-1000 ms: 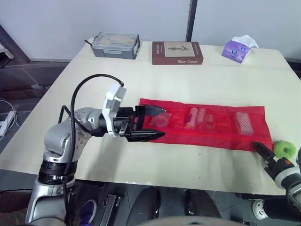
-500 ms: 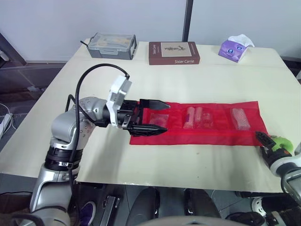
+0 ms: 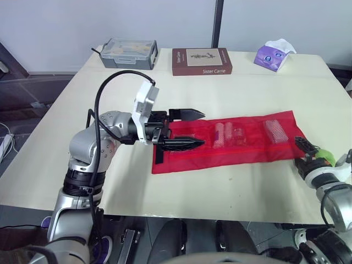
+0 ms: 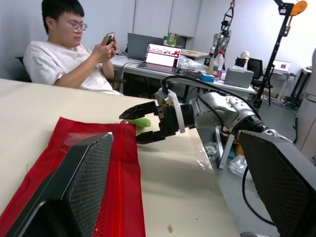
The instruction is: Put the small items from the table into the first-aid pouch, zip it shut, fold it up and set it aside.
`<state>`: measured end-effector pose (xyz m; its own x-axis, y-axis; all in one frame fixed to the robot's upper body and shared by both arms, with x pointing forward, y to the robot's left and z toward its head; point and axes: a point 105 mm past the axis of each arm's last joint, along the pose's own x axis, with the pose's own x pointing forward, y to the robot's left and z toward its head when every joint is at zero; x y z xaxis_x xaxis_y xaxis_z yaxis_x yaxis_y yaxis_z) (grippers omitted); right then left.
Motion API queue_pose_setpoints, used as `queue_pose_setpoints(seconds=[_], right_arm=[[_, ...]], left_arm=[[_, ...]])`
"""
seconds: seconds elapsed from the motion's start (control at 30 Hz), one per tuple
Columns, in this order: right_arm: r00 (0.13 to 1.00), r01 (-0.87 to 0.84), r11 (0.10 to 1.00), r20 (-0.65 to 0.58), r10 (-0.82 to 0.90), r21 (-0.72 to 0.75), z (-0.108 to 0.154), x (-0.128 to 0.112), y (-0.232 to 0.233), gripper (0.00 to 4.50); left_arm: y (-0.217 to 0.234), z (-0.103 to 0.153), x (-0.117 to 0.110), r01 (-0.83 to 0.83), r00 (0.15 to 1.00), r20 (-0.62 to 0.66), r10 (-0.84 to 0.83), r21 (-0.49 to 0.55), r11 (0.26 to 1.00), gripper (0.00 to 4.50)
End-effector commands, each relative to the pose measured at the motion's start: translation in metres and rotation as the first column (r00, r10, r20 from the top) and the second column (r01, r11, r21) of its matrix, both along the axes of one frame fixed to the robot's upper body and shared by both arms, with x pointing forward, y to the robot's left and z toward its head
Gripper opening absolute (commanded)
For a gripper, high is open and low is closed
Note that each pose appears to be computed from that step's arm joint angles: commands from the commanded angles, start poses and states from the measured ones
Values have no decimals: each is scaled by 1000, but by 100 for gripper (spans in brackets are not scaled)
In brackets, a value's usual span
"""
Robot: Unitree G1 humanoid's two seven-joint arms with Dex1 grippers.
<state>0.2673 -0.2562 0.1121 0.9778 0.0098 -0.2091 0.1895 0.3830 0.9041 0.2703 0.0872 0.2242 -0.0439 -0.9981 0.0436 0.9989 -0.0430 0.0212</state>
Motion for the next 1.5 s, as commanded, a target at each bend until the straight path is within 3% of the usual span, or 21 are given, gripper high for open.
queue_pose_setpoints(seconds=[0.03, 0.23, 0.27, 0.37, 0.53, 0.6, 0.7, 0.83, 0.87, 0.93, 1.1, 1.23, 1.37, 1.47, 1.5], right_arm=[[999, -39, 995, 22, 42, -93, 10, 7, 3, 450], [997, -73, 957, 10, 79, -280, -2, 20, 1, 450], [996, -78, 948, 12, 86, -308, -5, 23, 1, 425], [995, -68, 925, 45, 92, -373, -8, 28, -1, 316], [987, -28, 856, 124, 106, -516, 3, 31, -6, 58], [978, 4, 796, 169, 123, -605, 16, 28, -8, 9], [939, -29, 601, 185, 291, -799, 40, 17, 16, 9], [867, -81, 332, 98, 489, -940, 46, 4, 55, 9], [826, -90, 236, 60, 560, -968, 46, 0, 72, 9], [760, -86, 126, 17, 649, -988, 45, -5, 100, 9], [629, -78, -2, -51, 775, -997, 29, -7, 153, 9], [502, -113, -147, -184, 845, -983, -3, -8, 184, 9], [455, -151, -292, -328, 828, -945, -36, -5, 186, 9], [474, -179, -290, -341, 812, -940, -38, 6, 182, 9], [455, -188, -276, -332, 826, -943, -36, 5, 183, 33]], left_arm=[[1, 8, -5, -4, 999, 39, 5, -15, 1000, 433], [4, 4, -1, -40, 999, 30, 40, -14, 999, 433], [5, 3, -2, -44, 999, 29, 45, -16, 999, 445], [6, 0, -2, -58, 998, 23, 59, -16, 998, 450], [12, -5, -2, -94, 996, 14, 94, -7, 996, 450], [15, -7, -1, -116, 993, 4, 116, -3, 993, 450], [22, -13, 2, -152, 988, -13, 153, 6, 988, 450], [31, -21, 5, -186, 982, -25, 186, 24, 982, 450], [35, -24, 7, -200, 979, -32, 201, 33, 979, 450], [41, -28, 8, -218, 975, -42, 220, 50, 975, 450], [54, -36, 6, -239, 968, -62, 245, 87, 967, 450], [67, -42, 2, -263, 958, -83, 274, 124, 957, 450], [76, -45, -1, -290, 948, -90, 305, 149, 945, 450], [79, -46, -5, -297, 945, -95, 314, 158, 942, 450], [81, -47, -7, -304, 941, -102, 322, 163, 939, 450]])
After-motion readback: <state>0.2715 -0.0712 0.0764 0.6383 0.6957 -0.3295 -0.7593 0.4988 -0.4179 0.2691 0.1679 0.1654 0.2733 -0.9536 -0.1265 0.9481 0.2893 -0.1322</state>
